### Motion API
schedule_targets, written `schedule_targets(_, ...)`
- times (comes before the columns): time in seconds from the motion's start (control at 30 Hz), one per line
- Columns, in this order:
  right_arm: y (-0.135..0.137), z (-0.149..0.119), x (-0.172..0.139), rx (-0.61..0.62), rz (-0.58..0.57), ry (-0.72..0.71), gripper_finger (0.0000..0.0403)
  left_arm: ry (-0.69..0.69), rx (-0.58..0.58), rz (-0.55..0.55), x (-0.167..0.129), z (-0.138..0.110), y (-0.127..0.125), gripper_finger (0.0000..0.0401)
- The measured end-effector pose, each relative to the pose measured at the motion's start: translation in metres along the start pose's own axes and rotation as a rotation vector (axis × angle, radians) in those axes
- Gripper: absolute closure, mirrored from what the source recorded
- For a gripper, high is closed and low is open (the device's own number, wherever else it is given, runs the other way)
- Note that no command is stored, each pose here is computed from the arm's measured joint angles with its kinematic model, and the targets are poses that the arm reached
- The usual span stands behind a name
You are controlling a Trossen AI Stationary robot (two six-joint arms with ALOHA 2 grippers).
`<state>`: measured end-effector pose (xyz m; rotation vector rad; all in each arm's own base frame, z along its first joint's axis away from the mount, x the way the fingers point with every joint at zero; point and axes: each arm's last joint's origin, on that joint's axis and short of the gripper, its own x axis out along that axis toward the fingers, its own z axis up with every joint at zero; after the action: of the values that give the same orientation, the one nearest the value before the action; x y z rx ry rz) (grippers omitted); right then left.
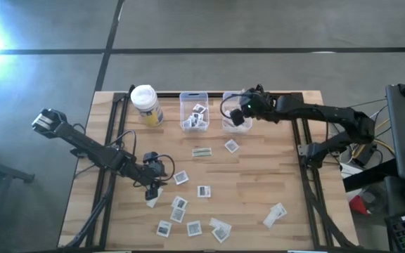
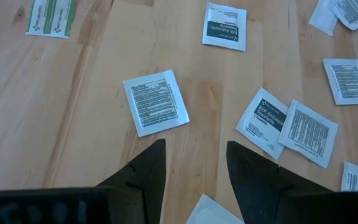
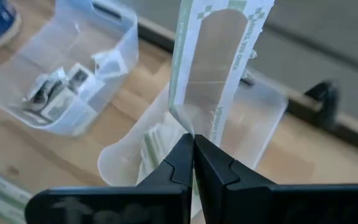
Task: Pick & Place First Aid Supplies
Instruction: Put the bandage into the right transparent bin
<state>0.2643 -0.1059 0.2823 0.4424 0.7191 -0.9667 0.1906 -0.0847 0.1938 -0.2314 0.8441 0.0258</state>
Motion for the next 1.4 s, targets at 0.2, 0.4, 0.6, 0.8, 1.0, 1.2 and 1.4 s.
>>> schedule_targets(0.2,-0.001,-0.005,0.034,0.007,0.012,0.15,0.0394,0.0,0.0,0.0,0.0,0.0,0.0,0.024)
schedule_targets(0.4,0.007,-0.018,0.062,-0.044,0.033,0.272,0.0394,0.0,0.0,0.001,0.0,0.0,0.0,0.024)
schedule_targets(0.6,0.012,-0.027,0.079,-0.078,0.037,0.341,0.0394,0.001,0.001,0.0,0.0,0.0,0.0,0.024)
schedule_targets(0.8,0.013,-0.03,0.084,-0.088,0.037,0.362,0.0394,0.001,0.0,0.0,0.0,0.0,0.0,0.024)
schedule_targets(1.0,0.013,-0.03,0.083,-0.079,0.053,0.37,0.0394,0.001,0.0,0.0,0.0,0.0,0.0,0.024)
schedule_targets(1.2,0.012,-0.03,0.083,-0.048,0.047,0.377,0.0389,0.001,0.001,0.001,0.0,0.0,0.0,0.024)
schedule_targets(1.4,0.006,-0.03,0.085,-0.021,0.019,0.399,0.0351,0.001,0.001,0.0,0.0,0.0,0.0,0.024)
